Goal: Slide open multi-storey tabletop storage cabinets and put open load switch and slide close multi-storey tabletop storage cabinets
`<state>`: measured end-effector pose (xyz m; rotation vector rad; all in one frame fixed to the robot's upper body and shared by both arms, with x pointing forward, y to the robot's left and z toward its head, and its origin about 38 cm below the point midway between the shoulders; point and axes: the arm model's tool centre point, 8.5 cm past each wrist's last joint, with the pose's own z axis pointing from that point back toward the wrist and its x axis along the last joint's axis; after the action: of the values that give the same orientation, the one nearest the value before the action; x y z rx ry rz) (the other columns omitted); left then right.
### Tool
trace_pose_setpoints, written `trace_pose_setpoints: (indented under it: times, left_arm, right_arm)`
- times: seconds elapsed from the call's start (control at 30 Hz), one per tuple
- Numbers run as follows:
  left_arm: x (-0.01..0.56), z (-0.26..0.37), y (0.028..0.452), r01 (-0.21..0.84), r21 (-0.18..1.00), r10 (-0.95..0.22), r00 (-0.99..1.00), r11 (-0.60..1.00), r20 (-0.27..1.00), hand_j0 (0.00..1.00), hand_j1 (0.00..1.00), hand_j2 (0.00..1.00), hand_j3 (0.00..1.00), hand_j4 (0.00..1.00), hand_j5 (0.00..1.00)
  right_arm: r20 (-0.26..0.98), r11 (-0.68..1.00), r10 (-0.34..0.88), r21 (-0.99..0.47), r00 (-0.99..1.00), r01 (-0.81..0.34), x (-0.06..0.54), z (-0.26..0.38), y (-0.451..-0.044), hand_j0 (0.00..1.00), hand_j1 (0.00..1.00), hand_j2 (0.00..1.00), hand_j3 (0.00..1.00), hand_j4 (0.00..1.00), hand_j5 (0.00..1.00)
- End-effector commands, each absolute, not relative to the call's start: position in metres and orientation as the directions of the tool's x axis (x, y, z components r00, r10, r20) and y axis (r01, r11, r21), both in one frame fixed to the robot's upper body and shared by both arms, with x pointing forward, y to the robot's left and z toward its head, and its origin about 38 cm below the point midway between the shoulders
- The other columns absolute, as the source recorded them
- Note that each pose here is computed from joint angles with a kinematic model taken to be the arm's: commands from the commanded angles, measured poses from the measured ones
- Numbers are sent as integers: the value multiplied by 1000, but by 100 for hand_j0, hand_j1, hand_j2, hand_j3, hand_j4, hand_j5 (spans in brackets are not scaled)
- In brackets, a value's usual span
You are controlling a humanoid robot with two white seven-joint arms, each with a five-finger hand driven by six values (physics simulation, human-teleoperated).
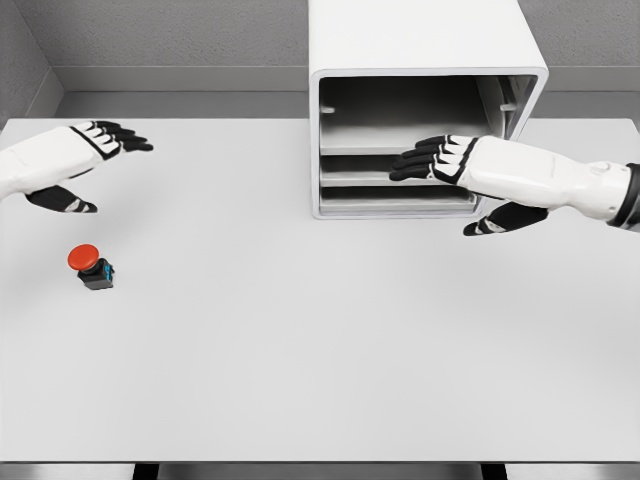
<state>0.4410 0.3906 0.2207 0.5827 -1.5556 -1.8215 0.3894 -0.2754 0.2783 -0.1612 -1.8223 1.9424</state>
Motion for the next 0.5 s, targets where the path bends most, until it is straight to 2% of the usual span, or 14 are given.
trace_pose_setpoints:
  times: [0.0, 0.13, 0.2, 0.33, 0.47]
  left_arm:
    - [440, 223, 394, 212, 977, -738, -661, -12, 135, 100, 100, 100, 100, 100, 100]
    - [441, 223, 396, 210, 977, -742, -660, -31, 118, 100, 100, 100, 100, 100, 100]
    - [439, 222, 408, 217, 975, -760, -641, -44, 108, 100, 100, 100, 100, 100, 100]
    - [436, 227, 420, 199, 975, -771, -635, -100, 51, 100, 100, 100, 100, 100, 100]
    - [428, 213, 426, 237, 965, -778, -625, -110, 64, 100, 100, 100, 100, 100, 100]
  right_arm:
    - [238, 1, 401, -966, -885, -259, 390, 277, -272, 100, 100, 100, 100, 100, 100]
    - [272, 18, 352, -959, -896, -284, 390, 267, -249, 100, 100, 100, 100, 100, 100]
    - [319, 0, 321, -941, -892, -337, 384, 245, -236, 100, 100, 100, 100, 100, 100]
    - [313, 94, 334, -950, -889, -299, 392, 254, -239, 100, 100, 100, 100, 100, 100]
    - [269, 94, 376, -963, -887, -252, 411, 269, -248, 100, 100, 100, 100, 100, 100]
